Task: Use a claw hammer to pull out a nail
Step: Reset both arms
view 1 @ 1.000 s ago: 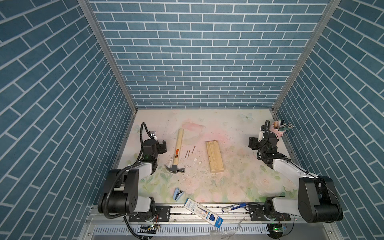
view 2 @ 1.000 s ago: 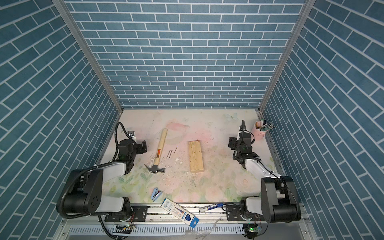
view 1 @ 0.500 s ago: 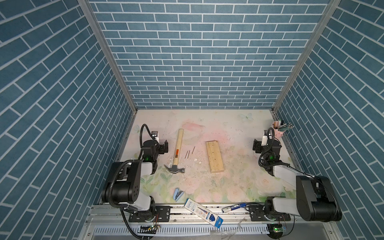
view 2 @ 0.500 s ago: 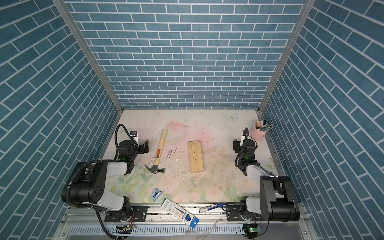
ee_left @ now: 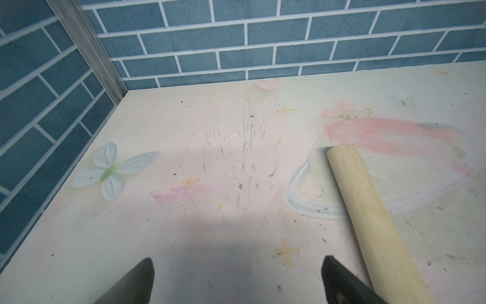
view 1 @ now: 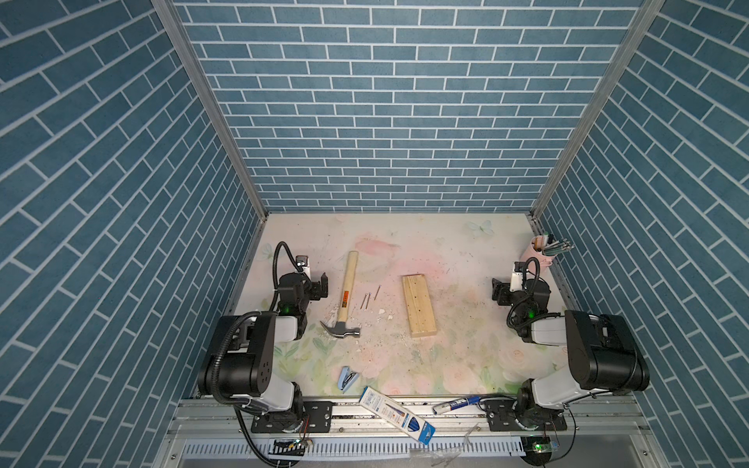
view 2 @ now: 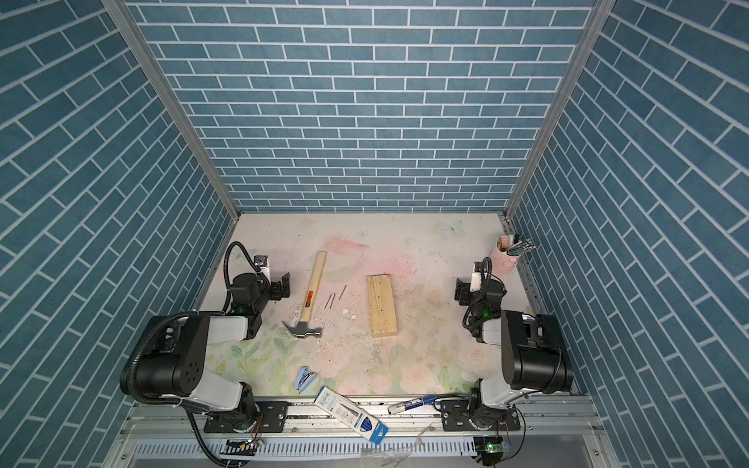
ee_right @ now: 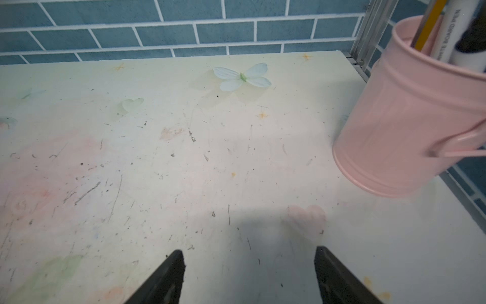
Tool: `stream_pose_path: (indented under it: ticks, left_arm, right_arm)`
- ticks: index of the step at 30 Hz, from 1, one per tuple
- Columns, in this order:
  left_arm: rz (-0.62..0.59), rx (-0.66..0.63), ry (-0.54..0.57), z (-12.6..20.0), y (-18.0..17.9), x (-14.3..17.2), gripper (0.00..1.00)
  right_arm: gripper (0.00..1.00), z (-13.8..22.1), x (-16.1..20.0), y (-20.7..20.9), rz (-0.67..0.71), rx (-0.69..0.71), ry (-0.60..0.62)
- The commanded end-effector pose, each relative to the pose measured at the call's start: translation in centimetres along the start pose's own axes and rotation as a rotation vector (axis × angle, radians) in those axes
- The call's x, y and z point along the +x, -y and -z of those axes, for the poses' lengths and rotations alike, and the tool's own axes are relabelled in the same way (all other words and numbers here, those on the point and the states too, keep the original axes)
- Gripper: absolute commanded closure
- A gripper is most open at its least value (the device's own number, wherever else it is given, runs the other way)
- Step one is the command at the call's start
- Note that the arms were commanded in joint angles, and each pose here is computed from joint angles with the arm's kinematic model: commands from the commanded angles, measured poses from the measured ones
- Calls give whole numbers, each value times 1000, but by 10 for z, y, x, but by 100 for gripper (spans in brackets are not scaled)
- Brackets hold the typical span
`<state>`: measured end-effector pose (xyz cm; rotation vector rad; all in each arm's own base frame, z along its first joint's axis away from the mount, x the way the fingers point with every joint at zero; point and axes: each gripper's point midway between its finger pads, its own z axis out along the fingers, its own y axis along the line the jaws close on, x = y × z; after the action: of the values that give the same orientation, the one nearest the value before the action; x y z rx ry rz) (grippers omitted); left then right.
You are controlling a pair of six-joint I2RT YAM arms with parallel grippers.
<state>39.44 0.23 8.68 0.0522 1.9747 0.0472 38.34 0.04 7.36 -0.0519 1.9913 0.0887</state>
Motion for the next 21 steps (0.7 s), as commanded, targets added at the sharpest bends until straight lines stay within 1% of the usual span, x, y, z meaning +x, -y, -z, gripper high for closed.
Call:
stream_pose_path:
  ticks: [1,11,21]
  left_arm:
    - [-11,0,28,1,0,-7,1]
    - [-11,0,26,1,0,-6,1]
    - [-12,14,29,0,2,-7,1]
  right_arm:
    - [2,-3,-17,-3,19,-38,51]
    - [1,-3,-17,4,3,-2,44]
    - [1,-3,-17,4,4,-2,45]
